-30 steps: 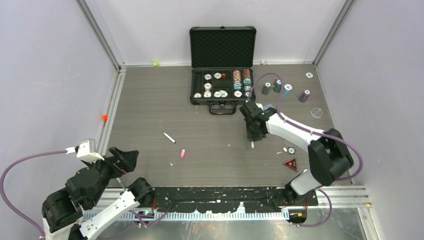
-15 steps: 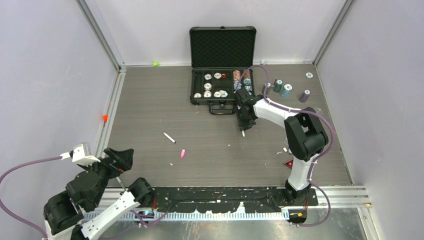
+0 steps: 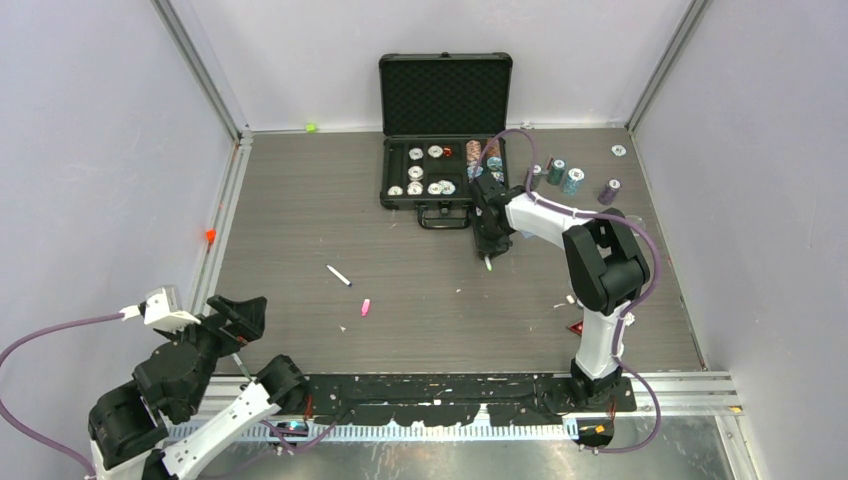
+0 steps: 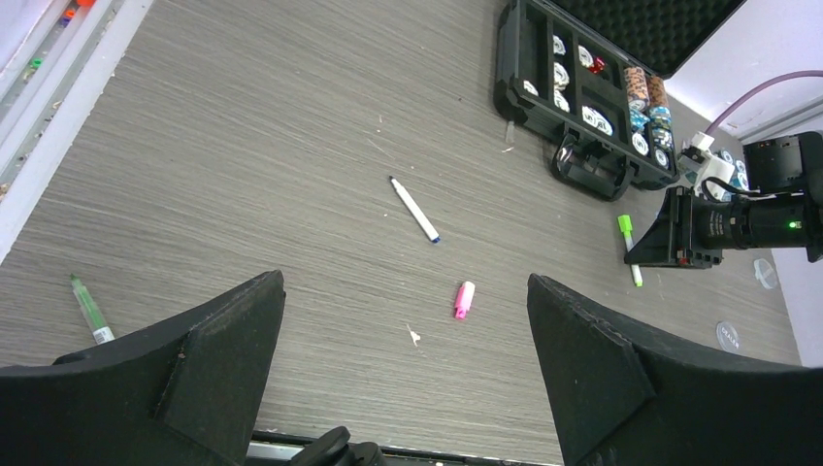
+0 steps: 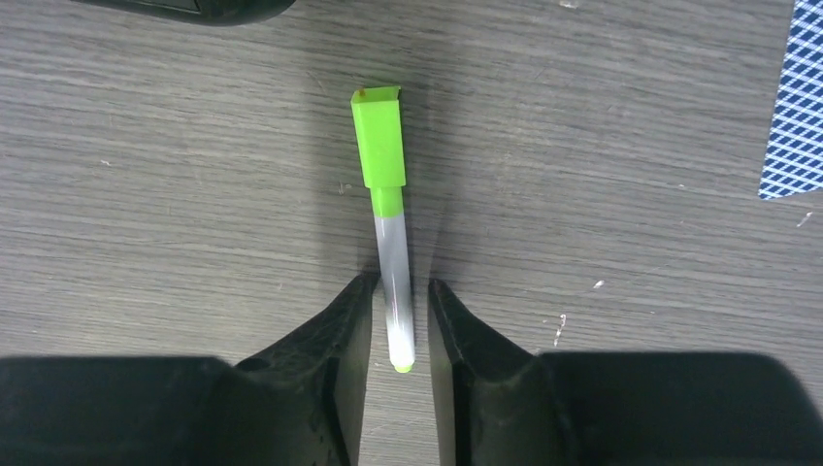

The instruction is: Insert the pens into the pen caps

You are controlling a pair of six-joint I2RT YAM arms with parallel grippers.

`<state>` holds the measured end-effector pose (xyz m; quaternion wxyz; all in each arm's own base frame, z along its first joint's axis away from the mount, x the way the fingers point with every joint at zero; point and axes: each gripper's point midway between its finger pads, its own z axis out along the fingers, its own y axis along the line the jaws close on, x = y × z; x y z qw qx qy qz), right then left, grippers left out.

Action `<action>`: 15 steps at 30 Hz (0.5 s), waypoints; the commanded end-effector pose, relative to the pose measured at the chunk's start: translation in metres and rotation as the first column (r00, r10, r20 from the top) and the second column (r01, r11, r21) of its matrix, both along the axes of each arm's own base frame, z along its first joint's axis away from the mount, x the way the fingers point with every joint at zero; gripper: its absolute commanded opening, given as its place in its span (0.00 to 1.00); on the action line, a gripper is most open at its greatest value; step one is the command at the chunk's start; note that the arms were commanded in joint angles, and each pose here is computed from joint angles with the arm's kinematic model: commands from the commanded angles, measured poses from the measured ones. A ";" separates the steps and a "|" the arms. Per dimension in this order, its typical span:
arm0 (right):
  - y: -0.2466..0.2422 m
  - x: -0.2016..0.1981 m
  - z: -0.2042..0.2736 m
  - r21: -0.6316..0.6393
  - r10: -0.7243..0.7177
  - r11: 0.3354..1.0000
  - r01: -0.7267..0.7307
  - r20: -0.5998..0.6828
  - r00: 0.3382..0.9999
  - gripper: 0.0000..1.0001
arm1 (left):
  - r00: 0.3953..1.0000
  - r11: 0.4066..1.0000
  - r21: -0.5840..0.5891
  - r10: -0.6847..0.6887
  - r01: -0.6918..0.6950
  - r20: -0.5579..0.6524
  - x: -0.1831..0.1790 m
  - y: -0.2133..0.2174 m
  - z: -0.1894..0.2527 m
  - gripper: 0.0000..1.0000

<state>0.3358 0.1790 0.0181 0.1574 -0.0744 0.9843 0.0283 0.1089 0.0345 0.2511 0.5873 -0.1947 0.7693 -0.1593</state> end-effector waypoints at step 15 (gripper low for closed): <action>0.010 -0.001 0.120 0.028 0.038 0.999 -0.044 0.211 0.977 0.66 | 0.999 0.998 0.057 0.019 -0.017 -0.033 0.014 -0.011 0.004 0.97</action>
